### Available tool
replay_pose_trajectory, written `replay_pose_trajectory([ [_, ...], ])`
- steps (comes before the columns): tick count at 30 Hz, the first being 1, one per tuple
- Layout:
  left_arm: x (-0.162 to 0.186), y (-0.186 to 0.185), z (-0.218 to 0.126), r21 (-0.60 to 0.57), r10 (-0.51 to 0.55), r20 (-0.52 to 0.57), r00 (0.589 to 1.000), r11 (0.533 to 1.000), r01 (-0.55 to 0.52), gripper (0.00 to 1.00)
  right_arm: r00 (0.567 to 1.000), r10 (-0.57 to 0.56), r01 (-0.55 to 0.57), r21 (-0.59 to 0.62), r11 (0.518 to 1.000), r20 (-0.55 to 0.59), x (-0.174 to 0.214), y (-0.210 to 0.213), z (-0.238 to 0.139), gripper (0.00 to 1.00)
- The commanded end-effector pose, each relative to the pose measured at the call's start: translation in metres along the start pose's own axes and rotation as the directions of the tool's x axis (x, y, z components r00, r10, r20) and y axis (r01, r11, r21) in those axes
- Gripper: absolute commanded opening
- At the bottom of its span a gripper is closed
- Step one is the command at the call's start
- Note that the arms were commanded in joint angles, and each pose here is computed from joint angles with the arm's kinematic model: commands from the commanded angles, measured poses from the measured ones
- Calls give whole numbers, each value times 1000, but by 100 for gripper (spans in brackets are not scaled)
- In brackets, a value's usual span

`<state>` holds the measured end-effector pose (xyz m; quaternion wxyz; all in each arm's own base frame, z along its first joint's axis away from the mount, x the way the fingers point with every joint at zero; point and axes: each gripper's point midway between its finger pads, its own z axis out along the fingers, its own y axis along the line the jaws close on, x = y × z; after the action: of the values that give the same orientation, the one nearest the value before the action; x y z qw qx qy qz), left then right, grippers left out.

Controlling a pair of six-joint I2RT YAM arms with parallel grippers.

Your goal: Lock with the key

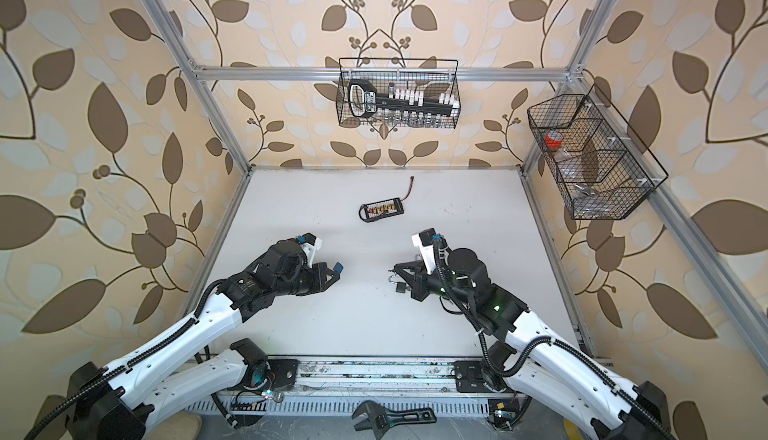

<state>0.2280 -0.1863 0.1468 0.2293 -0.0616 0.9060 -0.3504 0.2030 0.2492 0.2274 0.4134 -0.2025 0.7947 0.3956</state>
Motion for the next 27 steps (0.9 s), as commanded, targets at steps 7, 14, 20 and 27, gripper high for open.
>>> replay_pose_trajectory([
  [7, -10, 10, 1, -69, 35, -233, 972, 996, -53, 0, 994, -83, 81, 30, 996, 68, -13, 18, 6, 0],
  [14, -16, 23, -11, -180, 205, -446, 871, 933, -311, 0, 990, -128, 124, 65, 990, 62, -11, 12, 3, 0],
  [20, -41, 63, -18, -369, 300, -549, 780, 751, -548, 0, 981, -185, 179, 95, 979, 62, -18, 11, -2, 0],
  [27, -49, 77, -15, -357, 410, -760, 504, 385, -851, 0, 975, -208, 192, 179, 965, 76, -28, -3, -10, 0],
])
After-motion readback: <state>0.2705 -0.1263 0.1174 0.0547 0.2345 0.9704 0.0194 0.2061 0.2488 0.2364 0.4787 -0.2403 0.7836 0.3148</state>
